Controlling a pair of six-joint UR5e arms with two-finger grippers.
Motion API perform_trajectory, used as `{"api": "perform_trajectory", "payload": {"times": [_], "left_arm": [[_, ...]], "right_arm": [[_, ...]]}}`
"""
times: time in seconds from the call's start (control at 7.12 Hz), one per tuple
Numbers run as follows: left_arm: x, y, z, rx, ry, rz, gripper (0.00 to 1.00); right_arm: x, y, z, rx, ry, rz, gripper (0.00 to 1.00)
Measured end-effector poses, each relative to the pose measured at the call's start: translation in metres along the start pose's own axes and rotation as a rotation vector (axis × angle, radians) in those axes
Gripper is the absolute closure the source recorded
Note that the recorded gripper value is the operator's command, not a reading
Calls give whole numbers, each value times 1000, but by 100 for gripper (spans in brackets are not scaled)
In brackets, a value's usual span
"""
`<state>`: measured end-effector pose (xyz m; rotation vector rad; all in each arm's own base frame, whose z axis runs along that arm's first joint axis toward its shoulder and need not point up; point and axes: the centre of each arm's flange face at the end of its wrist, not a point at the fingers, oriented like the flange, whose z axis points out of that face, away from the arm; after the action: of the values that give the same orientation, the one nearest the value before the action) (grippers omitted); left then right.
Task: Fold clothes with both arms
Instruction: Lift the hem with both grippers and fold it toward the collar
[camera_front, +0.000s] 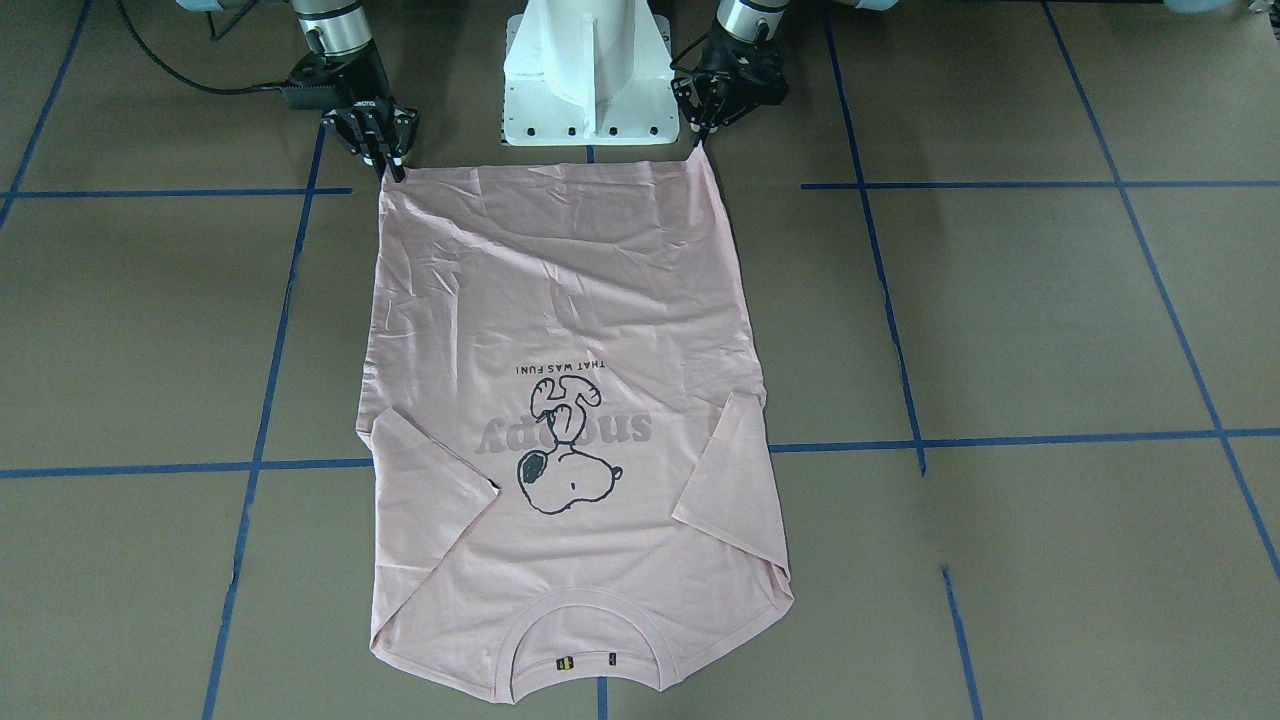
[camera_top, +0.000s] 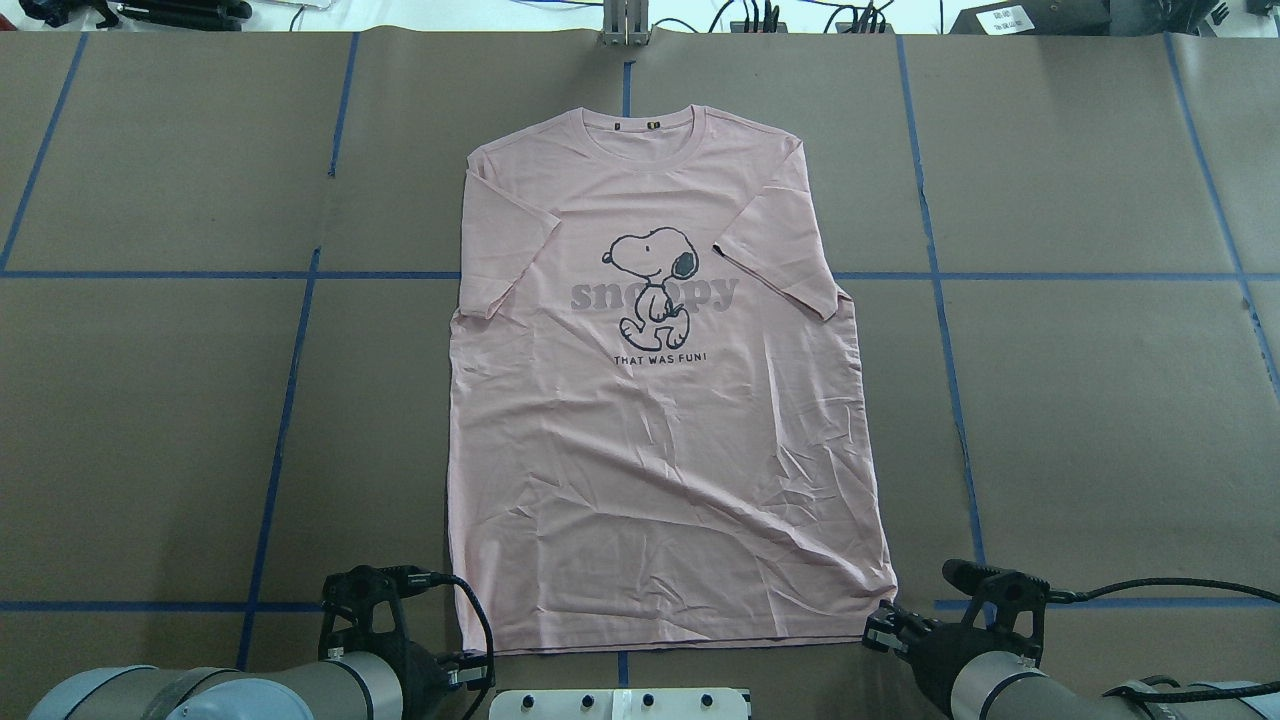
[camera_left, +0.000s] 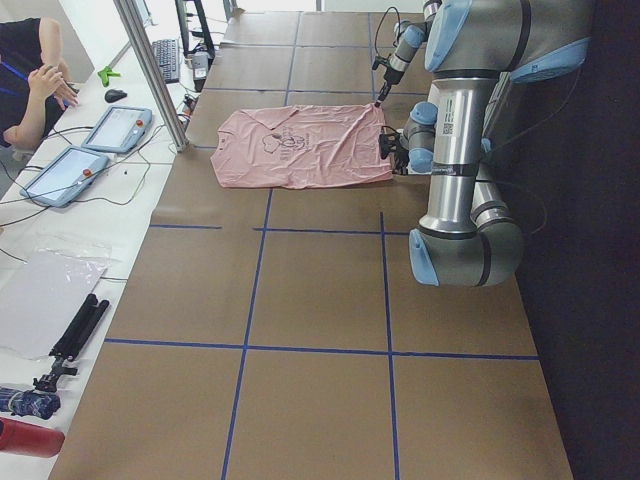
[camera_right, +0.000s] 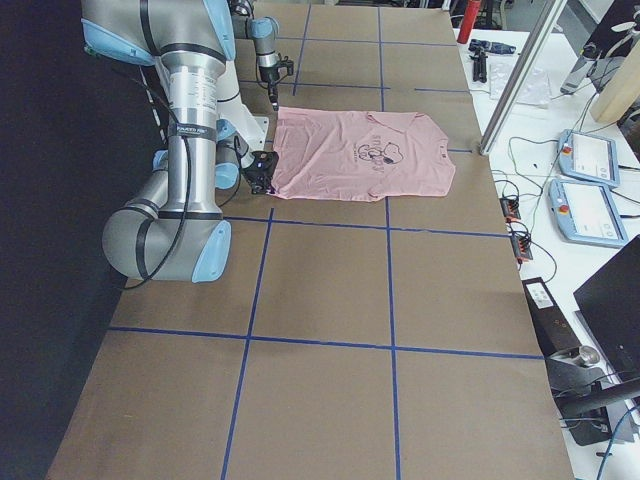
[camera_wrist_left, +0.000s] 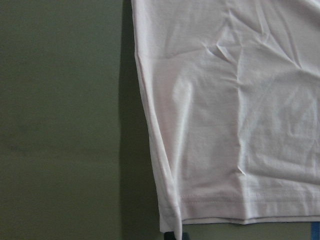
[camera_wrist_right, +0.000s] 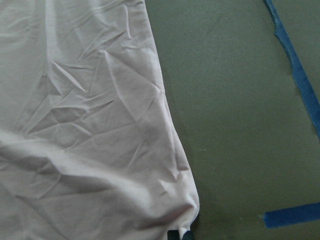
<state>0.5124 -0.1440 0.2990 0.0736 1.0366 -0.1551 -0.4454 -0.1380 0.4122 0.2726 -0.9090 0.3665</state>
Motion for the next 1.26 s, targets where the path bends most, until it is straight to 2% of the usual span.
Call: {"api": "perform_trajectory", "payload": {"times": [0.14,0.28,0.42,0.7,0.84,0.98,1.12,1.26], "left_arm": [[2,-1,-6,0,10,-1,100],[10,-6,-29,-21,29,4,100],[20,-12,-74,-75,39,22,100],[32,-29,-190,-174,70,27,100],[36,-39,-231,-200,103,16,100],[40,-46,-246,-204,117,25,100],[44,-56,-242,-183,111,58,100],[51,-76,-228,-135,92,99,100]], "right_arm": [[-1,-7,-2,11,-3,4,100],[-5,-20,-14,21,-13,-1,100],[-17,-36,-46,11,-26,-26,100],[-53,-74,-150,-84,-22,-42,100],[-65,-92,-194,-136,-11,-34,100],[-78,-105,-213,-158,0,-47,100],[-100,-116,-213,-144,3,-81,100],[-131,-128,-200,-105,14,-105,100]]}}
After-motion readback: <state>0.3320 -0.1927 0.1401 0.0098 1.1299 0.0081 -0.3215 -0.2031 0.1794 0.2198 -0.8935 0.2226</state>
